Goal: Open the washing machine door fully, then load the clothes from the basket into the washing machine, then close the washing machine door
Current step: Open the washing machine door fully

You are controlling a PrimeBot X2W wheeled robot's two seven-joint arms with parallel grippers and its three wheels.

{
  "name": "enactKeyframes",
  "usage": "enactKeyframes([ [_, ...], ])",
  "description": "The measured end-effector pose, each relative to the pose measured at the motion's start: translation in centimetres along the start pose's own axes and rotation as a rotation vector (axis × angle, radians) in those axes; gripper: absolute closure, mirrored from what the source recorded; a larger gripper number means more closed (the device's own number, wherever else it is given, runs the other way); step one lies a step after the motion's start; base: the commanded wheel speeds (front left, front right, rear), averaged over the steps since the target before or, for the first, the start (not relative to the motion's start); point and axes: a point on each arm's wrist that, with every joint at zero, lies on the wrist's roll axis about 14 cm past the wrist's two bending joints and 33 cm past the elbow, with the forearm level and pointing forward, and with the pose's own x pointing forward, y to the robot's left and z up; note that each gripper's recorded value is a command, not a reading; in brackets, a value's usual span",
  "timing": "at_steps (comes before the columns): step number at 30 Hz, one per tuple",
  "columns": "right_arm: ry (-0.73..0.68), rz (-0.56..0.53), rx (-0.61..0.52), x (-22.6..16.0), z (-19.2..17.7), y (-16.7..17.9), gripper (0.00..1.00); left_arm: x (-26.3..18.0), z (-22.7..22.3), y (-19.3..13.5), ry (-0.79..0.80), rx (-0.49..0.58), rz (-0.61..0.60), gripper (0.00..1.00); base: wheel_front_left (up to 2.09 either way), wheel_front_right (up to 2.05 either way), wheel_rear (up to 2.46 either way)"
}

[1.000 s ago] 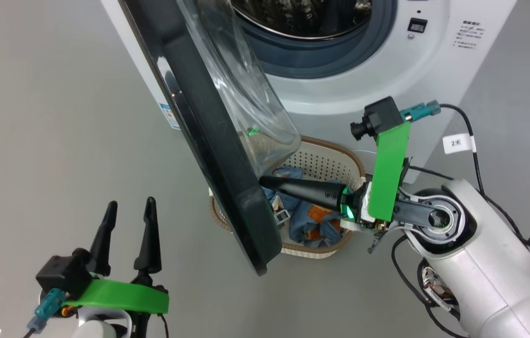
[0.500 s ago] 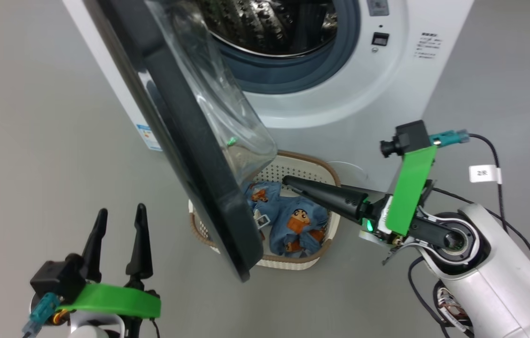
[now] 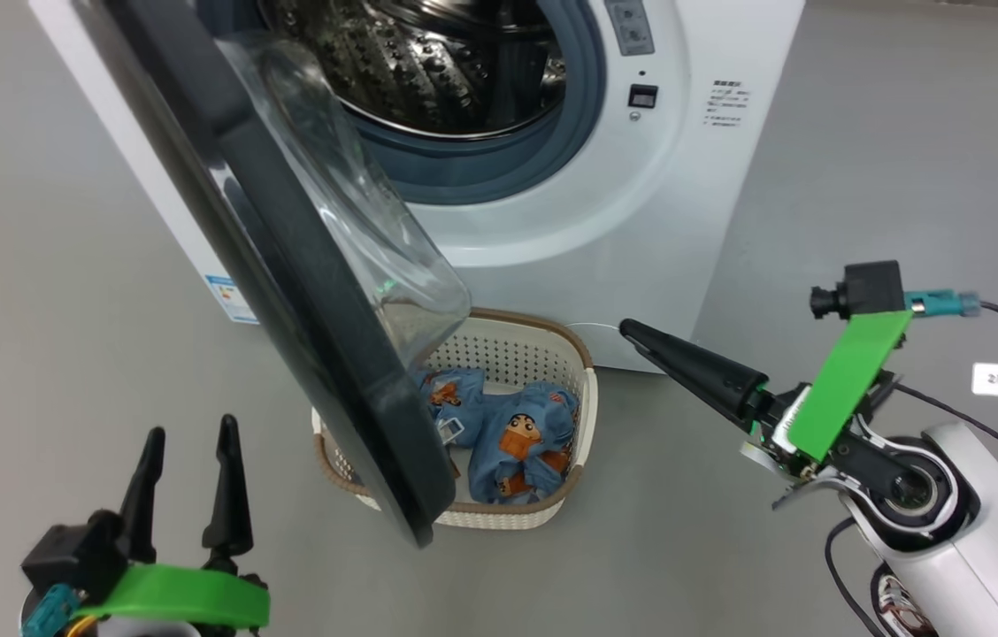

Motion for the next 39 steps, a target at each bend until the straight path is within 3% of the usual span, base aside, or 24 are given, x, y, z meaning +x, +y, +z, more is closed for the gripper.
enactKeyframes([
  [12,-0.165,-0.133,0.008,-5.3,0.5,-3.3,0.00,-0.7,-0.9,0.2,0.026,0.000,-0.002,0.00,0.00,0.00,0.00],
  [28,-0.420,-0.257,-0.039,-10.9,4.2,-5.9,0.00,-0.5,-1.4,-0.6,0.038,0.000,-0.028,0.00,0.00,0.00,0.00],
  [39,-0.475,-0.437,-0.221,-14.2,4.2,-9.2,0.00,-0.9,-1.4,-0.7,0.038,-0.002,-0.033,0.00,0.00,0.00,0.00],
])
